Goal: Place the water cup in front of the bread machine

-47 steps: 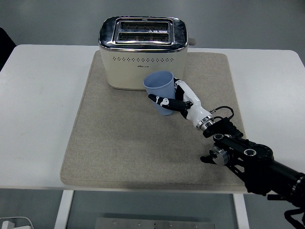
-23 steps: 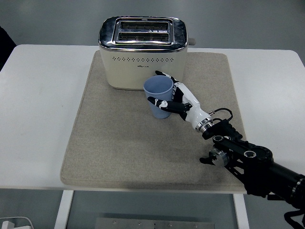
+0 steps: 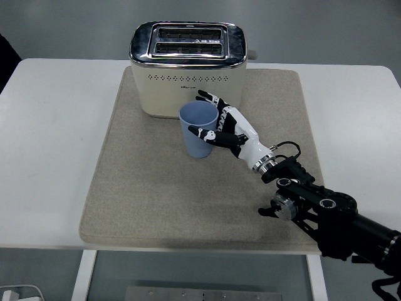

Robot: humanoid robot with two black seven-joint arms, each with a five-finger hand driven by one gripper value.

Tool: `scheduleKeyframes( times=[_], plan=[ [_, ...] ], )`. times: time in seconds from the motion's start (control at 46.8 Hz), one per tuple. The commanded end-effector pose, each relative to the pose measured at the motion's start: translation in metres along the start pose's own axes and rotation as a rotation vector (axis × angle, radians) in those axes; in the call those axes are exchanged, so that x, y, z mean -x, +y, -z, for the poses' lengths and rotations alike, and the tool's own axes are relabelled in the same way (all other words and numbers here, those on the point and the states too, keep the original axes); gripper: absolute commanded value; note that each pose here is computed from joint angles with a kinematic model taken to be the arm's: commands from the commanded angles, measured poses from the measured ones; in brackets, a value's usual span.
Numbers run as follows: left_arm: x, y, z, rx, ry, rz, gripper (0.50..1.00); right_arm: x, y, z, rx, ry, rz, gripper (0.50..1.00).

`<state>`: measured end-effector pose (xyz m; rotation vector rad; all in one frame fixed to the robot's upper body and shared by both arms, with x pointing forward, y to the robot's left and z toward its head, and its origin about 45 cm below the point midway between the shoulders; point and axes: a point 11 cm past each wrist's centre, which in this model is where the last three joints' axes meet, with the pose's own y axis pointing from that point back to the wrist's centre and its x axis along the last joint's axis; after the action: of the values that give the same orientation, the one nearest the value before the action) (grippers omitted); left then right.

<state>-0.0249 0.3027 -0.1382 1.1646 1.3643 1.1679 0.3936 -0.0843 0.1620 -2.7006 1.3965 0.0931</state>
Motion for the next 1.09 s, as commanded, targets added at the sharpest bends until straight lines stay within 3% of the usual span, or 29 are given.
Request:
scheduleKeyframes(
  times=[0.0,0.47,0.791,1.068],
  plan=[
    [0.000,0.000,0.000,0.000,0.000,0.000,1.000,-0.004,0.003,-0.001,0.004,0.005,-0.004,0.905],
    [0.000,0.000,0.000,0.000,0.000,0.000,1.000,-0.023,0.014,-0.005,0.021,0.019,-0.030,0.905],
    [0.000,0.000,-0.001,0.001,0.000,0.000,1.000,-0.025,0.023,0.006,0.001,0.014,-0.012,0.905],
    [0.000,0.000,0.000,0.000,0.001,0.000,1.000,-0.031,0.033,0.002,0.014,0.013,-0.021,0.905]
  ],
)
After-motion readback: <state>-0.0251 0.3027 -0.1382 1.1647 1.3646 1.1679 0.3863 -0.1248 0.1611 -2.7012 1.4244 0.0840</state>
